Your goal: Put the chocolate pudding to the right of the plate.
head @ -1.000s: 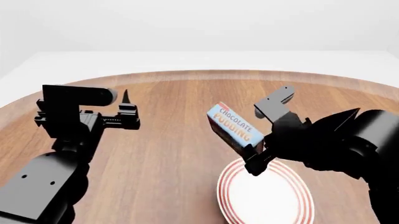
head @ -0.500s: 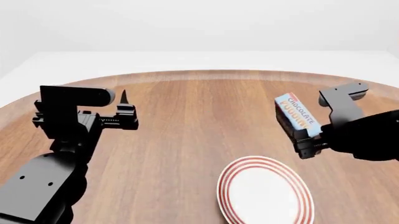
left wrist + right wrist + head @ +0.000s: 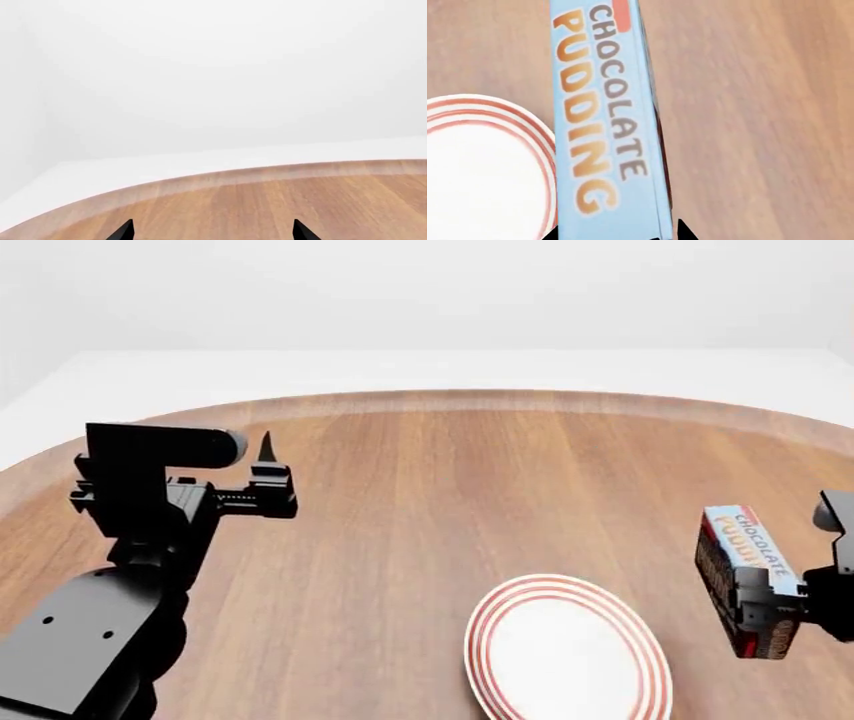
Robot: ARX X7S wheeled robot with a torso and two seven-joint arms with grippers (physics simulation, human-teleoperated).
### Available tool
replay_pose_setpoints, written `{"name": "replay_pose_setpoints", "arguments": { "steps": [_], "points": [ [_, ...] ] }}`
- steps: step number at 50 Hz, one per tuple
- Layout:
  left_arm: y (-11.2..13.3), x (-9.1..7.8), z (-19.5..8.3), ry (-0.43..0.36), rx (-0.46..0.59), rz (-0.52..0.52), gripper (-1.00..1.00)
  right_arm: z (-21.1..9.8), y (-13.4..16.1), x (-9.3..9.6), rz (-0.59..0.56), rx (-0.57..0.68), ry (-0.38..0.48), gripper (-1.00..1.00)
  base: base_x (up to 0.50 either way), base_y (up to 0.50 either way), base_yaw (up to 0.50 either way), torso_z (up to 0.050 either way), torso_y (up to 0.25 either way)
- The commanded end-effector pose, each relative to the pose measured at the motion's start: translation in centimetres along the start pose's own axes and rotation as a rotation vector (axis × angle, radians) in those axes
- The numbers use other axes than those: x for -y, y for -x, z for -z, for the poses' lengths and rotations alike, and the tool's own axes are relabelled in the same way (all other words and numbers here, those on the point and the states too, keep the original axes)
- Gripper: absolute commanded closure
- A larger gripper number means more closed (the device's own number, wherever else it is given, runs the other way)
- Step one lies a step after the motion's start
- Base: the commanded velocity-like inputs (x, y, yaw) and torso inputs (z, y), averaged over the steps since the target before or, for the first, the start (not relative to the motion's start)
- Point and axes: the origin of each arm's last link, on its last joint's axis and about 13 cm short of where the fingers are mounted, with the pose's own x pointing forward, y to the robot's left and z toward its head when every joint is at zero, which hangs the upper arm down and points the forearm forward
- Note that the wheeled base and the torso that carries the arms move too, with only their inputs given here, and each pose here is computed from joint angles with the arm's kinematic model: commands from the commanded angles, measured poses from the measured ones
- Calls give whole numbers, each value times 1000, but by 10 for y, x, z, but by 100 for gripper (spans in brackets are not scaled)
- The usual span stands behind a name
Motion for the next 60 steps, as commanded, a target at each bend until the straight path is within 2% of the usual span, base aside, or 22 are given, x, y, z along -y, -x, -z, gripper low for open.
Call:
{"name": "replay_pose_setpoints", "arguments": {
  "steps": [1, 10, 17, 31, 39, 60],
  "points": [
    [0, 0, 2, 0, -3, 1, -100, 9, -9, 16, 49, -42, -44, 100, 0, 0, 0, 0, 0],
    [1, 0, 1, -1, -3, -2, -100, 4, -23, 24, 57, -49, -69, 100, 0, 0, 0, 0, 0],
    [0, 0, 1, 0, -2, -1, -100, 6, -38, 23, 50, -53, -90, 100, 0, 0, 0, 0, 0],
    [-1, 1, -1, -6, 1, 2, -100, 14, -60, 12, -3, -68, -56, 100, 0, 0, 0, 0, 0],
    [0, 1, 0, -6, -1, 3, -100, 16, -71, 11, 13, -82, -73, 100, 0, 0, 0, 0, 0],
    [2, 2, 0, -7, -1, 2, -100, 24, -82, 7, 25, -116, -32, 100, 0, 0, 0, 0, 0]
  ]
}}
